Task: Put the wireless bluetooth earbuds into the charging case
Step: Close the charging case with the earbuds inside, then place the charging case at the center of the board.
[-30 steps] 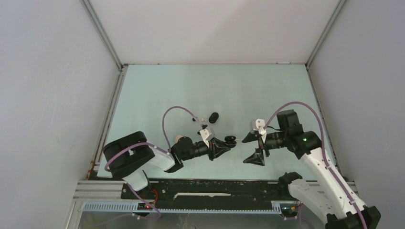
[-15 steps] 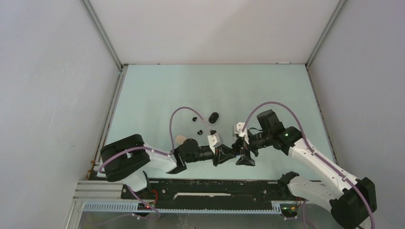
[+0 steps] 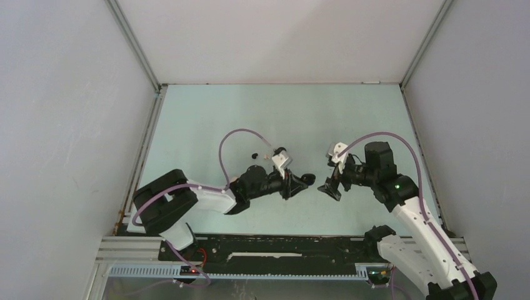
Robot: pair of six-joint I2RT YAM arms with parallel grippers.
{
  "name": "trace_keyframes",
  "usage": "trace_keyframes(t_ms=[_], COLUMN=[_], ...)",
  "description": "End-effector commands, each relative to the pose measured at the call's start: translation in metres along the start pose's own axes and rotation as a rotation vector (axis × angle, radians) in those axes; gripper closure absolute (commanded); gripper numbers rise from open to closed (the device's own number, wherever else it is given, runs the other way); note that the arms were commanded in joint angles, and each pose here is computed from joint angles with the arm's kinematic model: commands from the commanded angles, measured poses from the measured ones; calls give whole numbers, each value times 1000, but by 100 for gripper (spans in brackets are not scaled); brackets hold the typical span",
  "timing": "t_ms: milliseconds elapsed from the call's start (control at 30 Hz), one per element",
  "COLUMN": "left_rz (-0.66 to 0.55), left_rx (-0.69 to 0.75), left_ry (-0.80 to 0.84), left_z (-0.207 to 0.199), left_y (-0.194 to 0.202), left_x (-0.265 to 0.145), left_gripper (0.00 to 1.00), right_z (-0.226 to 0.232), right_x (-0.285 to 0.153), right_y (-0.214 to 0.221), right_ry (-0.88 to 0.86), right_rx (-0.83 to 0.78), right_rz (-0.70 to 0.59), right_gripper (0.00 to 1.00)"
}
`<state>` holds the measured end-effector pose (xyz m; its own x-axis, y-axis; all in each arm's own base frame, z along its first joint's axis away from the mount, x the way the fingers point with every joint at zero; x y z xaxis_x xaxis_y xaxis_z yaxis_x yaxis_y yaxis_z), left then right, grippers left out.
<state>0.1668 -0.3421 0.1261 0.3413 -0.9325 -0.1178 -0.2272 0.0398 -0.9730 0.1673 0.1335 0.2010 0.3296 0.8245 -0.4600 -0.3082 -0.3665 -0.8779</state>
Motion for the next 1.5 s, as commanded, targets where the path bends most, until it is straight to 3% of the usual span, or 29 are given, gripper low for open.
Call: trace_keyframes(t_ms=[0, 100, 333, 600, 667, 733, 1067, 1333, 1467], left_rz=[109, 221, 347, 514, 552, 591, 676, 609, 621], left_rx=[-203, -321, -525, -562, -563, -554, -368, -91, 15], left_ry=[-133, -186, -217, -380, -405, -424, -478, -819, -934], left_z=[37, 57, 75, 98, 102, 102, 99, 122, 136], left_y=[-13, -11, 8, 30, 36, 41, 13, -36, -41], left_x=[25, 44, 82, 80, 75, 70, 27, -37, -59], left_gripper=[100, 100, 96, 75, 63, 57, 42, 40, 39], right_z=[-44, -54, -79, -84, -84, -84, -85, -85, -86], right_x=[0, -4, -11, -12, -12, -12, -13, -14, -12], right_y=[-8, -8, 0, 2, 2, 2, 3, 4, 3], right_ry=[277, 351, 508, 531, 532, 531, 542, 543, 538], right_rx=[54, 68, 114, 130, 129, 128, 125, 124, 118], right_rz=[-24, -25, 11, 18, 19, 19, 23, 28, 28], right_gripper=[5, 5, 4, 3, 3, 3, 3, 3, 3])
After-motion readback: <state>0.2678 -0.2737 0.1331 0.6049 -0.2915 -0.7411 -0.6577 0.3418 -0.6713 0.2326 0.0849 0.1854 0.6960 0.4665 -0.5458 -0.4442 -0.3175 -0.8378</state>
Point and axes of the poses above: each gripper's point midway between its finger pads, its own x axis out along the fingers, its own z axis along the line the jaws close on, y = z × x, the point moved 5 cm from there along -x, back along the fingers, and after that the axes turned 11 degrees about x, right-handed, at the moved point
